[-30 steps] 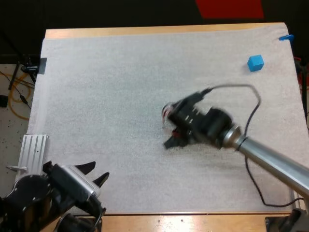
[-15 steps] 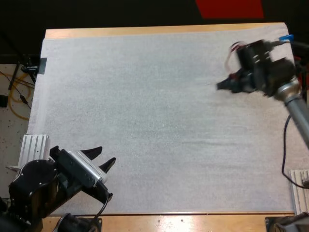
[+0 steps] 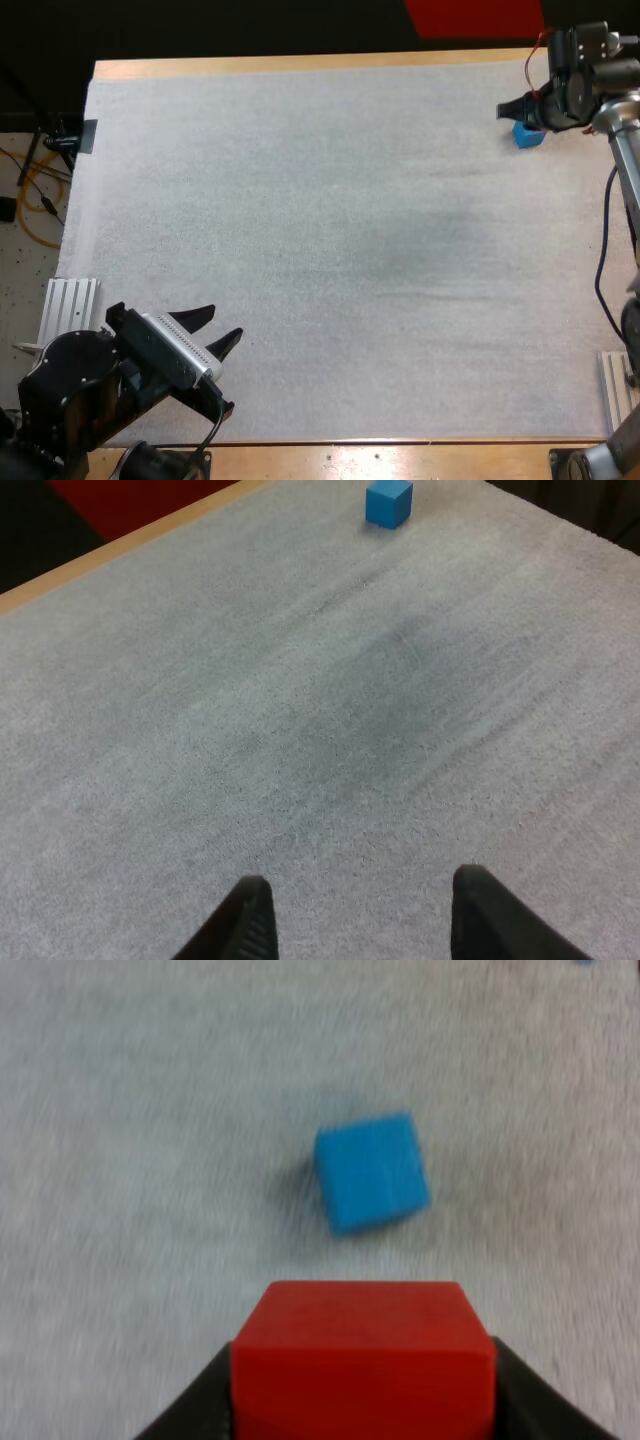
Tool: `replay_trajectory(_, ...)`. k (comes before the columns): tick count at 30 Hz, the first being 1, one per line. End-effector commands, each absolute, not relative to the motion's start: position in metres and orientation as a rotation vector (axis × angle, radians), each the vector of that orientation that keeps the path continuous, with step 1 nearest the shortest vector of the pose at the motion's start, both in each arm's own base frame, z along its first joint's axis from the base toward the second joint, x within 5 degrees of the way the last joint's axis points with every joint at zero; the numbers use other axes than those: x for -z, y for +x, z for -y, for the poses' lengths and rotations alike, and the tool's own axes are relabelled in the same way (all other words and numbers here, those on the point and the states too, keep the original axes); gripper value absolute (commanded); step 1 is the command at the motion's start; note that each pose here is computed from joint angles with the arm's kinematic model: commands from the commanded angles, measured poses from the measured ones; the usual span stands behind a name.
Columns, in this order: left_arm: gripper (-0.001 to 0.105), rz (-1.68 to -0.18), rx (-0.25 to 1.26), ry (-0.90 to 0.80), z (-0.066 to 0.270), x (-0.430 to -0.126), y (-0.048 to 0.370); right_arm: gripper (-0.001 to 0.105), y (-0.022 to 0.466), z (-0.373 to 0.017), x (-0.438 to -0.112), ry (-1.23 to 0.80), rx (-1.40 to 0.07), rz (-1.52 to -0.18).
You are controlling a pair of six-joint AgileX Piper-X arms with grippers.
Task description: Stack red cube on blue cube
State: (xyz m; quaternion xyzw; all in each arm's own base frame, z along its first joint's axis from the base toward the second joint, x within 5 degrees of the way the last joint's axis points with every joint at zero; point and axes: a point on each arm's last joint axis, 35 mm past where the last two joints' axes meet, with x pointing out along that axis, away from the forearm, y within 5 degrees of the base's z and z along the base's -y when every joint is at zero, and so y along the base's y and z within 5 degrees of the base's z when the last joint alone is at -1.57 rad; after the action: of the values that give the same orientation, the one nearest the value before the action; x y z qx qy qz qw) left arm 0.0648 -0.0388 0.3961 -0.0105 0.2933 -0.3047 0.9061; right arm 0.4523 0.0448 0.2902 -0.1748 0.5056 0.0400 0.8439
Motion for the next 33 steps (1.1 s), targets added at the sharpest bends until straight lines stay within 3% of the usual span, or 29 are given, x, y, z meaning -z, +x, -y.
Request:
replay_trajectory(1, 0.041, -0.592, 0.634, -0.039, 0.039, -0.399, 0.064, 0.022, 0.462, -0.041, -0.293, -0.359, -0.085, -1.039)
replay_trajectory(15, 0.041, -0.602, 0.625, -0.068, 0.039, -0.399, 0.064, 0.022, 0.516, -0.015, -0.245, -0.233, -0.073, -1.058)
replay_trajectory(33, 0.041, -0.611, 0.615, -0.097, 0.039, -0.399, 0.064, 0.022, 0.528, -0.017, -0.201, -0.218, -0.105, -1.112)
